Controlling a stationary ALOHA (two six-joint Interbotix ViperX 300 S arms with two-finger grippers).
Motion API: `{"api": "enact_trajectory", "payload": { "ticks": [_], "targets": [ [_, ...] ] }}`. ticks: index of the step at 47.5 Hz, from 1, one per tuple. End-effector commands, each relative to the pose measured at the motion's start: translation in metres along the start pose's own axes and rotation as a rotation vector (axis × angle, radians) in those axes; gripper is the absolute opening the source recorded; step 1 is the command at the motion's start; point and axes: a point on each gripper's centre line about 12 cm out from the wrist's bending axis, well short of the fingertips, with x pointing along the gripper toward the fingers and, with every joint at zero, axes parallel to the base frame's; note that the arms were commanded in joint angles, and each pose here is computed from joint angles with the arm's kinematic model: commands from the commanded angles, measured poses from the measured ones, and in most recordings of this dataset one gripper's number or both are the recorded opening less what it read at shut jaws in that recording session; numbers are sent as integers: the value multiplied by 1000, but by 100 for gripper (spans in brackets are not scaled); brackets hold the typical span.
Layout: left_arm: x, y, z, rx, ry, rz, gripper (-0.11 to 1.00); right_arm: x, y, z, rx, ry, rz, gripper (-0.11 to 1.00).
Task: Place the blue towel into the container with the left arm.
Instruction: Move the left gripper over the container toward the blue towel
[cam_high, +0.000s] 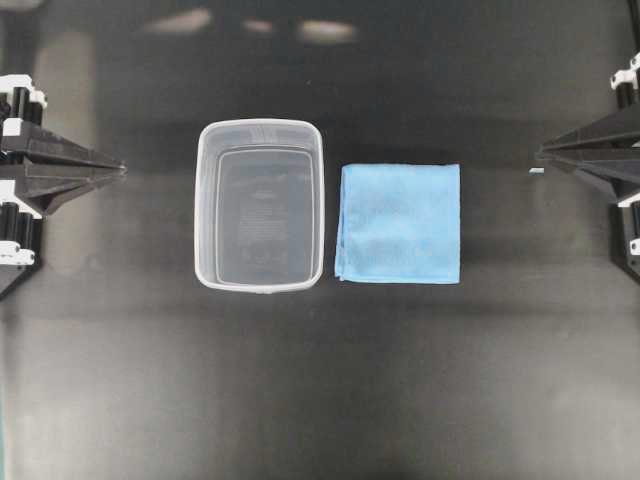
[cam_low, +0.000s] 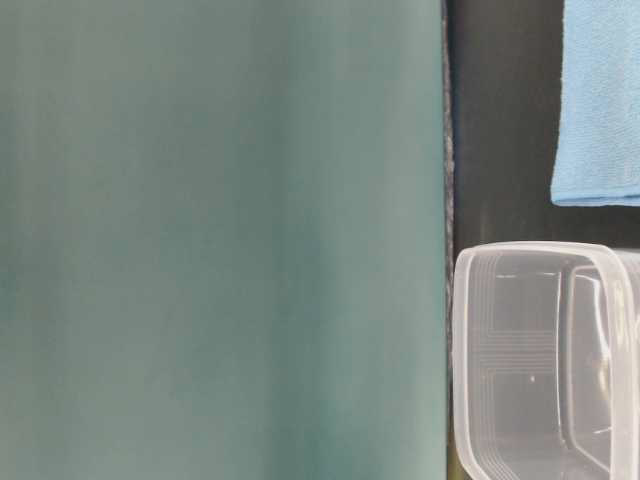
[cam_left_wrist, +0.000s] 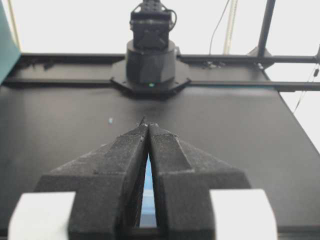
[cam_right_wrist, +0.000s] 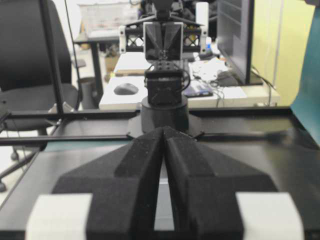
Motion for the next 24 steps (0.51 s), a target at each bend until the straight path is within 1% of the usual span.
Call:
{"api": "enact_trajectory", "payload": {
  "ticks": [1, 2, 4, 5, 7, 8, 11, 18, 24],
  "targets": [
    [7, -1, 5, 26, 20, -9, 6, 2, 0, 1, 6, -3, -1, 1],
    [10, 0, 7, 26, 34, -7, 5, 2, 0, 1, 7, -2, -2, 1],
    [14, 0, 9, 22, 58, -4, 2, 2, 0, -1, 12, 6, -3, 7],
    [16, 0, 11, 22, 69, -4, 0, 2, 0, -1, 13, 8, -2, 6],
    [22, 0, 13, 24, 97, -3, 0, 2, 0, -2, 18, 17, -3, 0],
    [24, 0, 15, 24, 107, -2, 0, 2, 0, -2, 20, 17, -2, 0],
    [34, 1, 19, 23, 152, 0, 0, 2, -1, -3, 23, 23, -4, 0],
    [66, 2, 30, 40, 282, 3, 0, 2, -3, -5, 25, 38, -18, 0],
    [93, 4, 33, 48, 373, 8, 0, 1, -6, -8, 26, 67, -34, 0]
  ]
}}
